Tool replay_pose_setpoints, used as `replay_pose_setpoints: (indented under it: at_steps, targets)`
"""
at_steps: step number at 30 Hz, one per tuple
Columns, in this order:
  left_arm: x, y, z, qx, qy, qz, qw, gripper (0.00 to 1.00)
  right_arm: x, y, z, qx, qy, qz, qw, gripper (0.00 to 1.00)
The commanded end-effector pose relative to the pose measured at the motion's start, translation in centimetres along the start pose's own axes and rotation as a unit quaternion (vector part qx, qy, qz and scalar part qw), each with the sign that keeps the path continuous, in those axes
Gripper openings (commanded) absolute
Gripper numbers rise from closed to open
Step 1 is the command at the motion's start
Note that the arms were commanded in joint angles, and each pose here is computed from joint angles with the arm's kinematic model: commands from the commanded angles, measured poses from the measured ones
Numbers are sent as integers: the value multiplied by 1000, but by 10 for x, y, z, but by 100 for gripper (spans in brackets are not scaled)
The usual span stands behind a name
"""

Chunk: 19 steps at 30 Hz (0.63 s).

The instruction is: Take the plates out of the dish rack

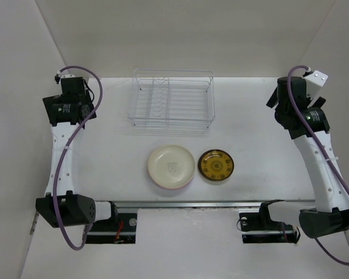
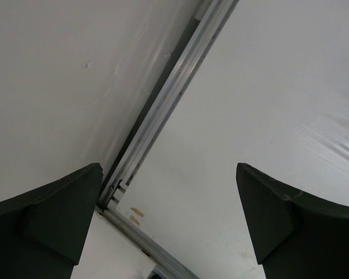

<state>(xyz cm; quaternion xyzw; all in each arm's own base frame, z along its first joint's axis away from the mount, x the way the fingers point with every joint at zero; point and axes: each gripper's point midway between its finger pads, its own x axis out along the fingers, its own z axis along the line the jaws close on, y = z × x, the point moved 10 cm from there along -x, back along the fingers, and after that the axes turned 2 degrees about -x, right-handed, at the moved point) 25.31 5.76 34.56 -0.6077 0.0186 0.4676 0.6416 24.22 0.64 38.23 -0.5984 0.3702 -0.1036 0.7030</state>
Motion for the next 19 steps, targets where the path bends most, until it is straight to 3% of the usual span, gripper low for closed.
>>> replay_pose_setpoints:
  at_steps: [1,19]
  targets:
    - [-19,7,9,-24,21,-22,999,99,-21,-1,-16,2,-22,11,1000,100]
    - [-35,24,17,-43,57,-39,997,99,-63,10,-53,42,-113,-7,993,100]
